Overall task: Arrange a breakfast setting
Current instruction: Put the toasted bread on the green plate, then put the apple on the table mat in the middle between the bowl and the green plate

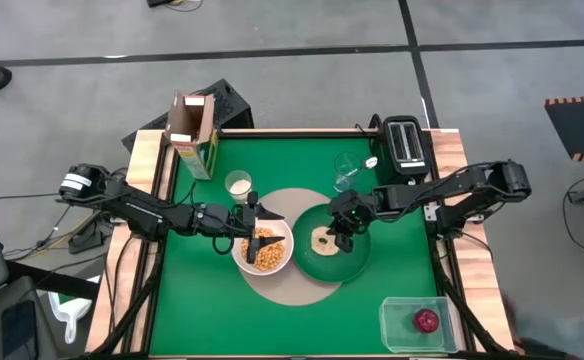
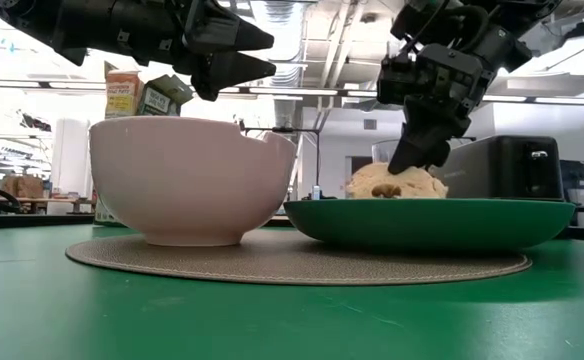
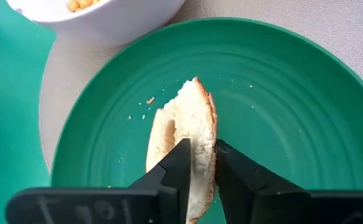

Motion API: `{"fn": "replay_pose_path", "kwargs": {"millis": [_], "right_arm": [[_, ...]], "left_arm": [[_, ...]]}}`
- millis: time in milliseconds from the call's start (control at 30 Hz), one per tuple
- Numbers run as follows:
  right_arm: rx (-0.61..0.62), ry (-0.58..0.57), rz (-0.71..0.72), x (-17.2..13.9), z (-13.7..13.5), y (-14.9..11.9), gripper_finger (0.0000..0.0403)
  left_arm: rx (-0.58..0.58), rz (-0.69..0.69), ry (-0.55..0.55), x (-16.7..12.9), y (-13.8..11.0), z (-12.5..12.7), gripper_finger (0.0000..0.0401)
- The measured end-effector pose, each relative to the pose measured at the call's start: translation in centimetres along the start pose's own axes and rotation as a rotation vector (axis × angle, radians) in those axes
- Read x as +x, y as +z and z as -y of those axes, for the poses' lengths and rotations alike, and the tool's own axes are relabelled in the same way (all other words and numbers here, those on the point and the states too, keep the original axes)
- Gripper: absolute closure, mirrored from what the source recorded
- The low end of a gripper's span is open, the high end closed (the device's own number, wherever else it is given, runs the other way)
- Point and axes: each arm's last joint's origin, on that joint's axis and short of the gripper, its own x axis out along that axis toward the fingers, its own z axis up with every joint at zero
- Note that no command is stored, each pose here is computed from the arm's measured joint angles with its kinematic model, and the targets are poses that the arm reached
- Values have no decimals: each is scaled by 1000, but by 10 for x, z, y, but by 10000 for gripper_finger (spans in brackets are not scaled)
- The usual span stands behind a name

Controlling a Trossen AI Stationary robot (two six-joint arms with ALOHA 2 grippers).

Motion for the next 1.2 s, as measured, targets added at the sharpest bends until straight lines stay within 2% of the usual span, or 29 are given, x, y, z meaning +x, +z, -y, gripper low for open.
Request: {"fn": "replay_pose_path", "kwargs": {"millis": [300, 433, 600, 867, 1067, 1200], "right_arm": [[15, -29, -41, 0, 5, -3, 229], [24, -41, -54, -1, 8, -4, 207], [3, -60, -89, -9, 9, 0, 204], [-158, 26, 10, -34, -20, 14, 215], [-146, 56, 70, -32, -26, 20, 216], [-153, 82, 112, -29, -31, 23, 216]], "left_arm": [[0, 0, 0, 0, 0, 0, 150], [-1, 0, 0, 0, 0, 0, 150], [-1, 0, 0, 0, 0, 0, 150], [-5, 1, 0, 0, 0, 0, 150], [-10, 39, -26, -1, 4, 4, 150], [-8, 76, -95, -2, 7, 13, 150]]}}
